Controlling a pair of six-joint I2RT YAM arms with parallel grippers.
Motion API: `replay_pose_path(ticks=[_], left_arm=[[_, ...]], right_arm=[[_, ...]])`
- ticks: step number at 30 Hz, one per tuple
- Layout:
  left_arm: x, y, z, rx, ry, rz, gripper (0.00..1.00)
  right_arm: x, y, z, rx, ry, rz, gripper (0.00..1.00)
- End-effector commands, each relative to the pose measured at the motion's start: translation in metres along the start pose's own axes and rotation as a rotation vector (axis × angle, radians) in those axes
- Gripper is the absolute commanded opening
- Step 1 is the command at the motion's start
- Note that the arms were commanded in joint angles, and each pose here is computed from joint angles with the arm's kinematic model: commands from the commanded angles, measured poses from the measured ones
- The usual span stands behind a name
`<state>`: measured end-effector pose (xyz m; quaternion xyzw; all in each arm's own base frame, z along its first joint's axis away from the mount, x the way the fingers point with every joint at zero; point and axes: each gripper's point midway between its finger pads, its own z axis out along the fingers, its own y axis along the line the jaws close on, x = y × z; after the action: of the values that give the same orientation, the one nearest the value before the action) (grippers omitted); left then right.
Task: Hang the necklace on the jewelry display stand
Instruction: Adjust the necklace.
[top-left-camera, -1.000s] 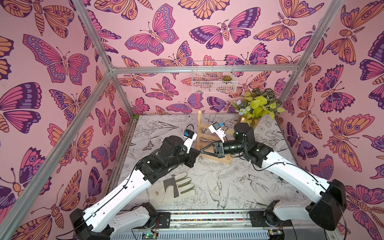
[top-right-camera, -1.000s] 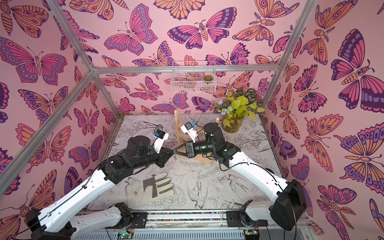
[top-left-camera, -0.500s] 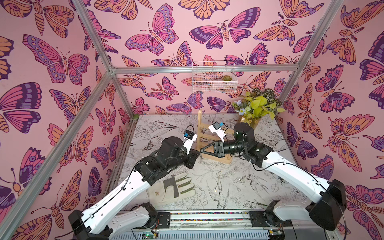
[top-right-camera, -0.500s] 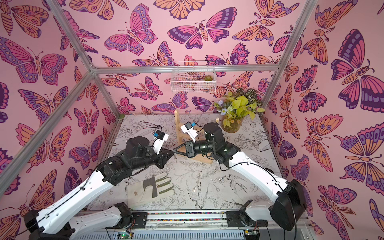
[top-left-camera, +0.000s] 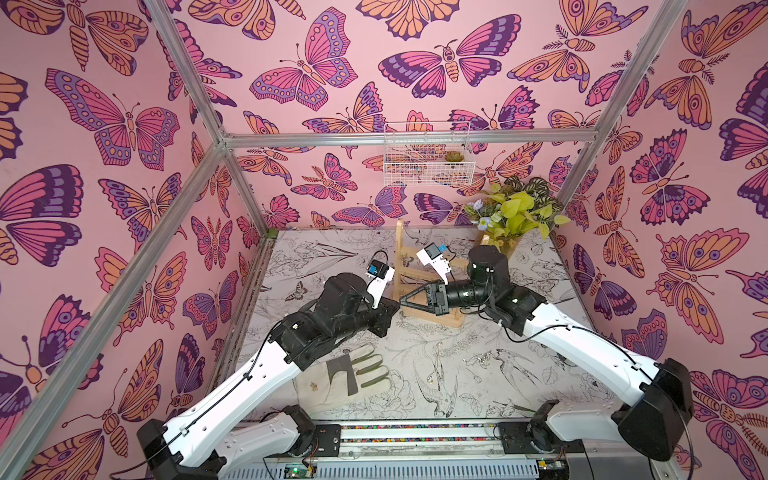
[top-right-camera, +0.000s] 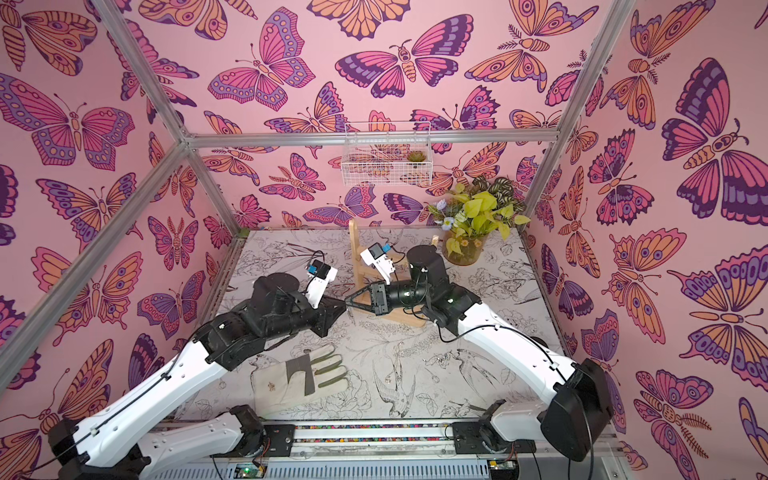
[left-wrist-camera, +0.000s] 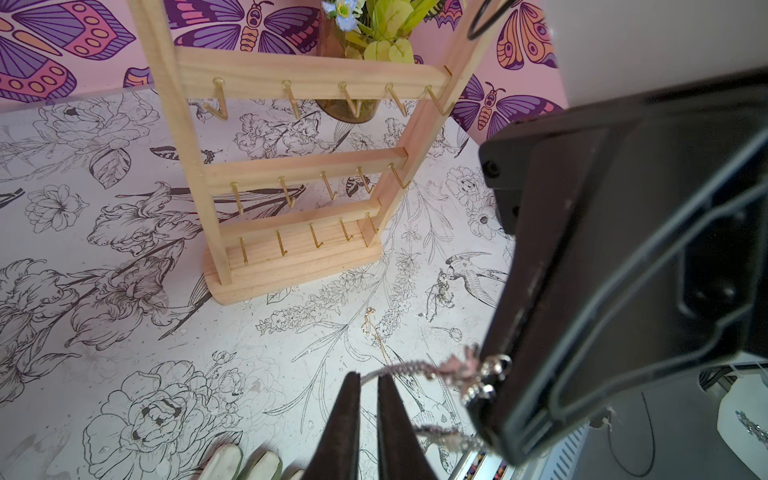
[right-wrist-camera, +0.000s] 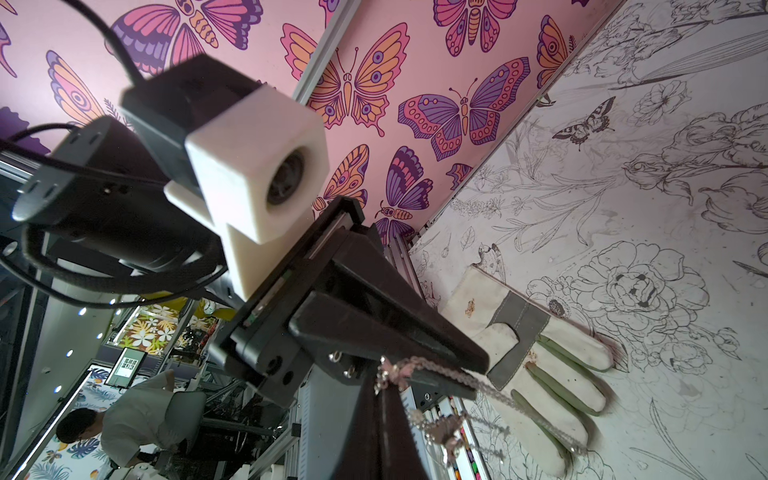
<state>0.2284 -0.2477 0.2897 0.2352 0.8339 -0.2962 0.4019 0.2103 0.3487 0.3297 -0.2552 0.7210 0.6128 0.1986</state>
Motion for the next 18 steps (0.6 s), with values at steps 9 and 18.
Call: replay_pose_path(ticks=[9, 18], left_arm=[[-0.0080, 0.0011, -0.0010, -0.012, -0.041, 0.015, 0.13], [-0.0069, 0.0054, -0.0008, -0.034, -0.043, 0.019, 0.16]], right_arm=[[-0.0092, 0.0174, 0.0004, -0.056, -0.019, -0.025, 0.00], [-0.0066, 0.0173, 0.0012, -0.062, -0.008, -0.017, 0.00]])
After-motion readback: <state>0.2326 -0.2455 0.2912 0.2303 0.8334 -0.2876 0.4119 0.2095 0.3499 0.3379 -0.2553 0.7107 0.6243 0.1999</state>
